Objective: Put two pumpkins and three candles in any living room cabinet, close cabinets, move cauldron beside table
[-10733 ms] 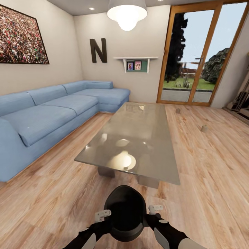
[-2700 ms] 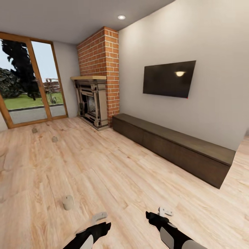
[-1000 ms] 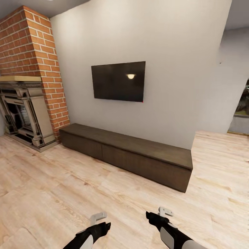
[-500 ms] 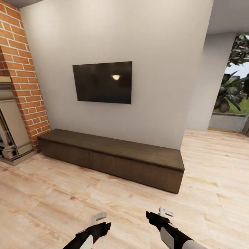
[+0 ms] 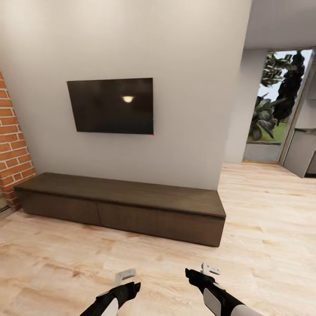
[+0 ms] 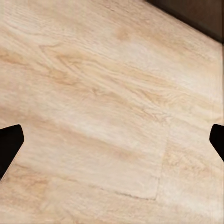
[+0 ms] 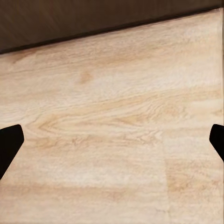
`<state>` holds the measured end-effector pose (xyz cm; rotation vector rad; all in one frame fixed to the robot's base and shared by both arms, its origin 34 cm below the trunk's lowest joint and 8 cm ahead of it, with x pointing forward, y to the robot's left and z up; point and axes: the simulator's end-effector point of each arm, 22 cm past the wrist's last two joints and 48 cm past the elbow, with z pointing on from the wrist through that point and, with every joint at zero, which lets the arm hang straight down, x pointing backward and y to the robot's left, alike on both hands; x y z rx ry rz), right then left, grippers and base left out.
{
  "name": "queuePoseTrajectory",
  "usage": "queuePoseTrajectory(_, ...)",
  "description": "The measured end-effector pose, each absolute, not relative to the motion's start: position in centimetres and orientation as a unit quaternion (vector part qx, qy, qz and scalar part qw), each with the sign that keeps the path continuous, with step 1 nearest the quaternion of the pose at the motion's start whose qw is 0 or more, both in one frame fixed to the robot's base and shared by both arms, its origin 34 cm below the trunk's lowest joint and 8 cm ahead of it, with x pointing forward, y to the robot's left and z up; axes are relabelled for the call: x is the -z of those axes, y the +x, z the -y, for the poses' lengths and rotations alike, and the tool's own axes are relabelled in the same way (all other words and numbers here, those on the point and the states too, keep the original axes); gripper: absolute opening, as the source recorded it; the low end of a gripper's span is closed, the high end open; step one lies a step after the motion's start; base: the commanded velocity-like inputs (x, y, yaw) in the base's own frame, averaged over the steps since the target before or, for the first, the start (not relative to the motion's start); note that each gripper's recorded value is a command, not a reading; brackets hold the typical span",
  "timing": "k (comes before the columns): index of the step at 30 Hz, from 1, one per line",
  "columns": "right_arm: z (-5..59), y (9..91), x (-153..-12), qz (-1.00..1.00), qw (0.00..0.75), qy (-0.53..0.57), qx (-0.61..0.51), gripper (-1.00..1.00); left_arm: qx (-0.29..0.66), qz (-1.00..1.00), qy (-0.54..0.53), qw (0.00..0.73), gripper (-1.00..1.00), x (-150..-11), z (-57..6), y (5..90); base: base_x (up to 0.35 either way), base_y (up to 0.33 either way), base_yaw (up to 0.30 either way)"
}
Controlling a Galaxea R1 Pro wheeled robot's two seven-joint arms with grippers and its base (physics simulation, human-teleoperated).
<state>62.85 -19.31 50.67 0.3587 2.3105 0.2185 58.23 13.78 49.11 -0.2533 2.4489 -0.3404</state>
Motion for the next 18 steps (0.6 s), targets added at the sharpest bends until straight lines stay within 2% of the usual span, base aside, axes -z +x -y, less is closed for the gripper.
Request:
queuePoseTrajectory(9,19.28,63.04,-51.02,-0.906,0.39,0.139,-0.086,1.0,0.13,-0.932,-0.096,0.325,1.0,-49.35,-13.78,58.35,0.263,0.223,-0.274)
queuePoseTrajectory(14,19.22,63.0,-51.02,-0.906,0.39,0.138,-0.087,1.0,0.13,-0.932,-0.096,0.325,1.0,-49.4,-13.79,58.37,0.205,0.186,-0.078)
queuePoseTrajectory(18,19.25,63.09,-51.08,-0.906,0.391,0.138,-0.086,1.0,0.13,-0.932,-0.096,0.325,1.0,-49.39,-13.79,58.38,0.082,0.066,-0.012)
